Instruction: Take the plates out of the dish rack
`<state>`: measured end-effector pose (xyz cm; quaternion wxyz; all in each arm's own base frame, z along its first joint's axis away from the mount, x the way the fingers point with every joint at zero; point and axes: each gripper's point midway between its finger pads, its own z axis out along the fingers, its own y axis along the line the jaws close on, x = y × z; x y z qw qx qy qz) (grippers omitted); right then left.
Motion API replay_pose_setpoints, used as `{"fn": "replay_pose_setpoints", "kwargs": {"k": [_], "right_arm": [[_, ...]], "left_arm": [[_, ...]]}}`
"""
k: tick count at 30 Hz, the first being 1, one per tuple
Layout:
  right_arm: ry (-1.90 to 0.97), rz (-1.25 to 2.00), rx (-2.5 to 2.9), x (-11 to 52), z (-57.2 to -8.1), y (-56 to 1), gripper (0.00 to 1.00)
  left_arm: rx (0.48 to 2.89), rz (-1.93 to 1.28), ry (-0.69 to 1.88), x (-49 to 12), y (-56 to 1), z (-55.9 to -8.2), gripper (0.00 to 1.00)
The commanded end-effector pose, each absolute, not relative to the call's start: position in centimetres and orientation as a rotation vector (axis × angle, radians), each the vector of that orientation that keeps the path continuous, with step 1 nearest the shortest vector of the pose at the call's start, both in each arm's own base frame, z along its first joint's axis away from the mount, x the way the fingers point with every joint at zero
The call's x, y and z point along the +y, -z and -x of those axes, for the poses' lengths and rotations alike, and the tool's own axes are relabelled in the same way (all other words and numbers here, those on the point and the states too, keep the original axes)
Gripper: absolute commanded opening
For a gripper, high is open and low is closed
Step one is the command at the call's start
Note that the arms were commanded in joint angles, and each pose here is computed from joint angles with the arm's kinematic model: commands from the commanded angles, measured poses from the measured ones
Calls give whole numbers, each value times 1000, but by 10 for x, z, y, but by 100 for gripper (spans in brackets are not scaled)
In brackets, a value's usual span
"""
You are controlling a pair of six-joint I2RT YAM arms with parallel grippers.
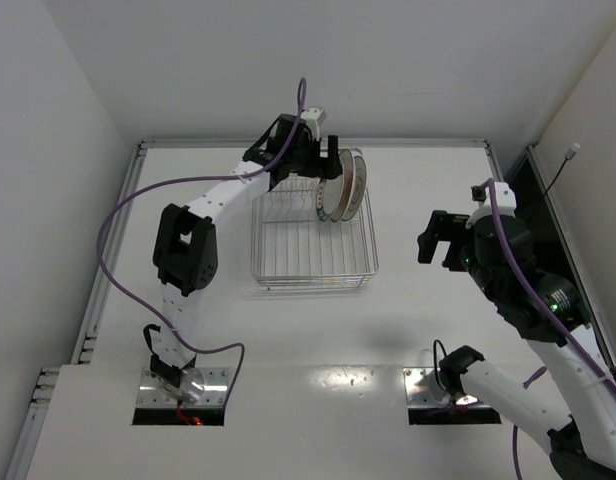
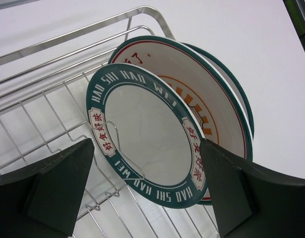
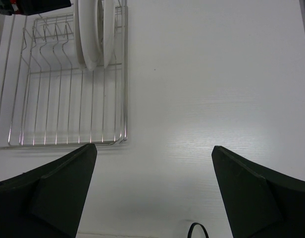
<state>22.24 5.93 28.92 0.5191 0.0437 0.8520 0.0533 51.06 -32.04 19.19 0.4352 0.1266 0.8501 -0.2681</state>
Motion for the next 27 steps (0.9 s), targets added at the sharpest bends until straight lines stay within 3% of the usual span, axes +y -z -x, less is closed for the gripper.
{"fn": "replay_pose_setpoints", "kwargs": {"k": [1,10,20,27], "right_arm": [[-132,-131,2021,60,-227,-293,100],[-137,-123,2032,62,-227,-289,100],[-137,-123,2032,62,-228,-291,100],[-142,-125,2024,62,-227,-293,100]], "left_arm": [[2041,-351,734,-337,-226,-501,85],[2024,-379,731,-341,-230,-497,85],[2171,-425,665,-347,-186,-493,85],[2240,-471,598,-349,-158,-488,73]]}}
